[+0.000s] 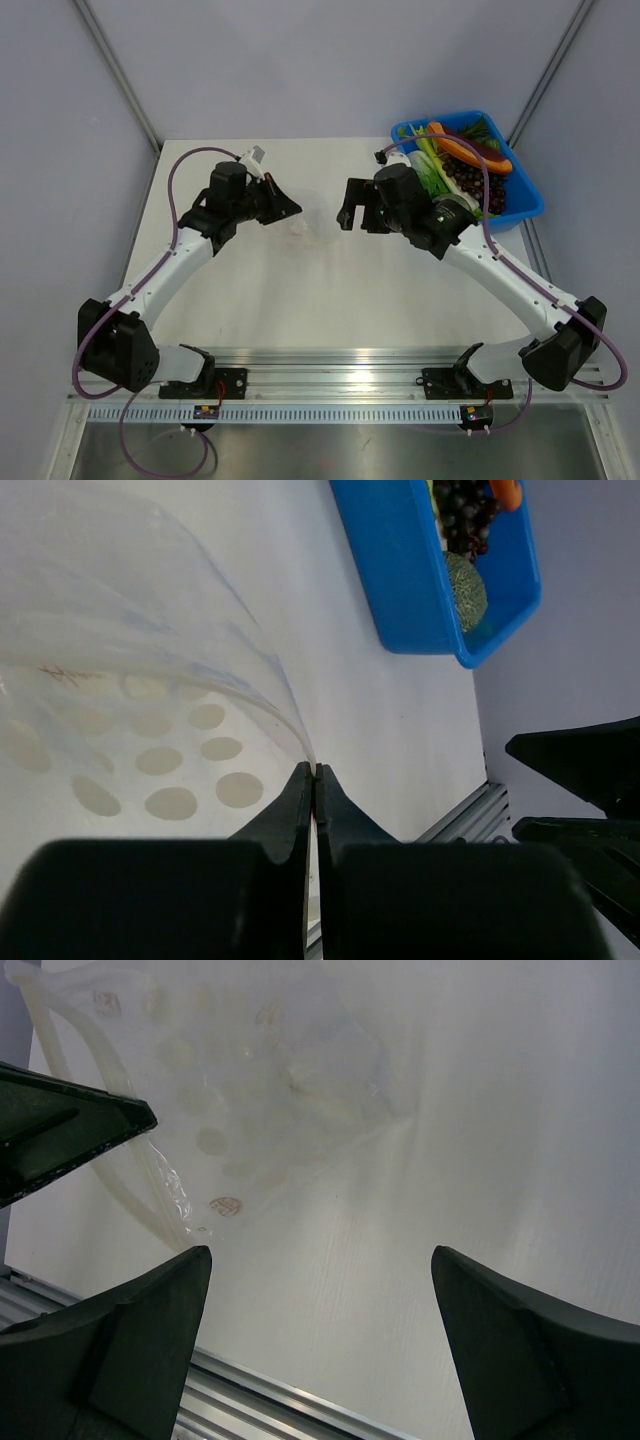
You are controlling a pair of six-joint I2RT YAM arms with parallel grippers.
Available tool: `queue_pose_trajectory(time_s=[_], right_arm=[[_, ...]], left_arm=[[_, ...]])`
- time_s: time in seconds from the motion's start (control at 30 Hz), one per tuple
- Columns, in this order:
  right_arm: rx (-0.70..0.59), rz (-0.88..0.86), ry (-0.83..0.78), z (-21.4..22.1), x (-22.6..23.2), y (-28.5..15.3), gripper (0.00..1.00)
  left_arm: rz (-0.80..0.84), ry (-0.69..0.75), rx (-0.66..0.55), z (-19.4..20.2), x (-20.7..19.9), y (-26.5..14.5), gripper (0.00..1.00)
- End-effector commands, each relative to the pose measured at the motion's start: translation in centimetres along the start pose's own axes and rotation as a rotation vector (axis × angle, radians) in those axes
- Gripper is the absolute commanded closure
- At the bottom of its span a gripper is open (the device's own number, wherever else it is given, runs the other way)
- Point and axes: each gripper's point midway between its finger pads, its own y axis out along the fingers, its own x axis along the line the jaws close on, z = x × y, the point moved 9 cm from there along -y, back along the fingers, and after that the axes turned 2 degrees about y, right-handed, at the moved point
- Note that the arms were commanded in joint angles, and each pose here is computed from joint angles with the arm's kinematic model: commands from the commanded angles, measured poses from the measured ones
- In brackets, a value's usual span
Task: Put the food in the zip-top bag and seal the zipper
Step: Pick up the zipper food storage bag at the center of the board.
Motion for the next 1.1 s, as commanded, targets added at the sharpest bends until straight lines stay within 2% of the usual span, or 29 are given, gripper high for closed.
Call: queue_pose_trajectory(time_s=[0.0, 0.13, 0.43, 0.83, 1.07], right_arm=[[-0.049, -0.061, -0.022, -1.6, 1.1, -0.7, 0.00], [-0.023, -0.092, -0.046, -1.6, 1.6, -0.3, 0.01], [0.036, -0.234, -0.203, -0.3, 5.1, 0.2, 0.00], [0.030, -0.165, -0.271, 1.2, 8.2, 4.2, 0.02], [0.013, -0.096, -0.287, 1.8, 8.4, 6.9, 0.10]], left_arm=[[-0.069, 0.054, -0.021, -0.6, -0.2, -0.4, 1.00], [-0.080, -0.005, -0.053, -0.9, -0.5, -0.3, 1.00], [-0.049, -0.006, -0.027, -1.6, -1.7, -0.1, 1.00], [-0.043, -0.063, -0.039, -1.7, -2.1, -0.3, 1.00], [-0.026, -0.066, -0.033, -1.8, -2.4, -0.4, 1.00]])
